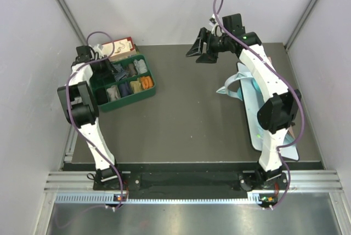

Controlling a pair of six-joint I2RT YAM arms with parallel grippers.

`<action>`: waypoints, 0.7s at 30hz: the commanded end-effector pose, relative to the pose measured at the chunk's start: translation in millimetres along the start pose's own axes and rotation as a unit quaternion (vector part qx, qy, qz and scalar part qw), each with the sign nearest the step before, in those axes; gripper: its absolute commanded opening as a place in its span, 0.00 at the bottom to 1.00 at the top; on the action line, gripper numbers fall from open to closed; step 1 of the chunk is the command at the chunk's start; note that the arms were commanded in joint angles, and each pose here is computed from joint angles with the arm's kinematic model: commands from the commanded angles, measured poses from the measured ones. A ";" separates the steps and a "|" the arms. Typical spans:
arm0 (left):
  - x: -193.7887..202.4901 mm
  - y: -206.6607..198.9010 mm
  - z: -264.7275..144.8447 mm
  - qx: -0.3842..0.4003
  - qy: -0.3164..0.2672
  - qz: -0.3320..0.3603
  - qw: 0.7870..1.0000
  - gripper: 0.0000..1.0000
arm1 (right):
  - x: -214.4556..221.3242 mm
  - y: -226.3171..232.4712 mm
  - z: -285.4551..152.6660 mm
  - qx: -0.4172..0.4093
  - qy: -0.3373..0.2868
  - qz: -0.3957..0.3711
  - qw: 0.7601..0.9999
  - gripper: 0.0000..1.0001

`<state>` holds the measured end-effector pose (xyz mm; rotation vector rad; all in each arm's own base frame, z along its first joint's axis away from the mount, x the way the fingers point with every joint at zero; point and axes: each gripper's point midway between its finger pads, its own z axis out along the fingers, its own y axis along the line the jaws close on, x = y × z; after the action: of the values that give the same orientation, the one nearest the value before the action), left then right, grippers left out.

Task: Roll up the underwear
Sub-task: Place the underwear in the bin.

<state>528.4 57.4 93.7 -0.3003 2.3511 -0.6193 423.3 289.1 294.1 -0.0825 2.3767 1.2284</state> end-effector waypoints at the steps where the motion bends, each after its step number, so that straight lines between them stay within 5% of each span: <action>1: 11.8 22.2 9.6 -0.078 0.029 -0.005 0.996 0.00 | -12.3 8.6 -1.3 -0.008 -0.017 -0.017 1.000 0.70; 21: 60.5 49.8 36.9 -0.245 0.116 -0.015 0.962 0.00 | -5.0 4.1 -10.3 0.009 -0.012 -0.045 0.999 0.70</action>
<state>542.0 50.3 61.6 -0.3822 2.5326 -0.1738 421.9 284.4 286.7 -0.1147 2.3941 1.1796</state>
